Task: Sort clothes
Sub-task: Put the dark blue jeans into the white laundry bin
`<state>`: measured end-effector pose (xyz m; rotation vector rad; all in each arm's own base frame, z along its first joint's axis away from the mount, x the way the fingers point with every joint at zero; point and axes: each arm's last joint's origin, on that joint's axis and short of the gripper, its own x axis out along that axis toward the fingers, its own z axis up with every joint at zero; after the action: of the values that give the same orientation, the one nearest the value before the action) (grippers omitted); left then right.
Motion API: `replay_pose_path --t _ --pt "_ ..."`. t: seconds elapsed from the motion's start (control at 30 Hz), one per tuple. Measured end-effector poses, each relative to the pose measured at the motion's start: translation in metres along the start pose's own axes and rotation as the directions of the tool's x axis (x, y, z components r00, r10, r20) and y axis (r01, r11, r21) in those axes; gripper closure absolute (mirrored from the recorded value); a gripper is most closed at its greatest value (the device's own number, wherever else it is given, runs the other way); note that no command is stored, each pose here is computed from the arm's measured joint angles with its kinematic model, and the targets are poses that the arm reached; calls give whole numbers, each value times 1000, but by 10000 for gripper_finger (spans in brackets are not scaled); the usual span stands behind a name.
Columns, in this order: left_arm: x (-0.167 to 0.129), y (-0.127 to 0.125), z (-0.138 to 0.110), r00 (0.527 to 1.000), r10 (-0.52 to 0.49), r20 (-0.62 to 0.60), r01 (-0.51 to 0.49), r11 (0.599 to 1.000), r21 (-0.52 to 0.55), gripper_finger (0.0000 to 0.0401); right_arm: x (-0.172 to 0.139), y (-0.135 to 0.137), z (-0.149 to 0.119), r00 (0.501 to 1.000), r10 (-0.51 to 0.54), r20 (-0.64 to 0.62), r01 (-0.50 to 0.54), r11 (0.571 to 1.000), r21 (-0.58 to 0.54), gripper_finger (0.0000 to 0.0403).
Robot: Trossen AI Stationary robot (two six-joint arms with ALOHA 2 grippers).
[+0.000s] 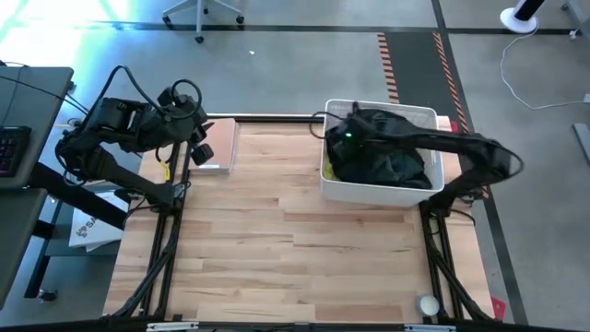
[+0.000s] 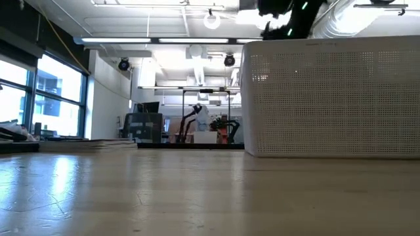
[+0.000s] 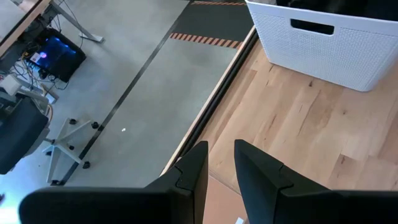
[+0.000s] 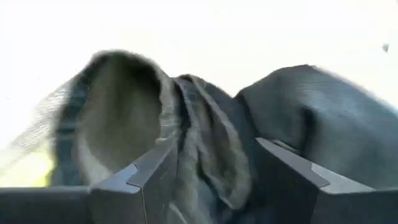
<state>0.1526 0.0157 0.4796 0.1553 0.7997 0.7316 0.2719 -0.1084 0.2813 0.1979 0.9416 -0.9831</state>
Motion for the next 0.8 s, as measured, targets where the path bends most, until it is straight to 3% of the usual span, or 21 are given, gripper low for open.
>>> replay_pose_path --t 0.2,0.33,0.4,0.5,0.67,0.8 --pt "0 0 0 1000 0 0 0 1000 0 325 -70 -19 -14 987 114 116 -122 990 66 194" --pt "0 0 0 1000 0 0 0 1000 0 325 -92 -23 -29 974 217 70 -224 966 126 194" --pt "0 0 0 1000 0 0 0 1000 0 325 -95 -24 -36 975 222 17 -222 965 143 196" --pt "0 0 0 1000 0 0 0 1000 0 325 -86 -21 -47 973 219 -70 -207 967 146 209" --pt "0 0 0 1000 0 0 0 1000 0 325 -46 -15 -76 944 250 -216 -204 955 214 255" --pt "0 0 0 1000 0 0 0 1000 0 325 -3 -22 -106 935 188 -302 -108 959 260 284"
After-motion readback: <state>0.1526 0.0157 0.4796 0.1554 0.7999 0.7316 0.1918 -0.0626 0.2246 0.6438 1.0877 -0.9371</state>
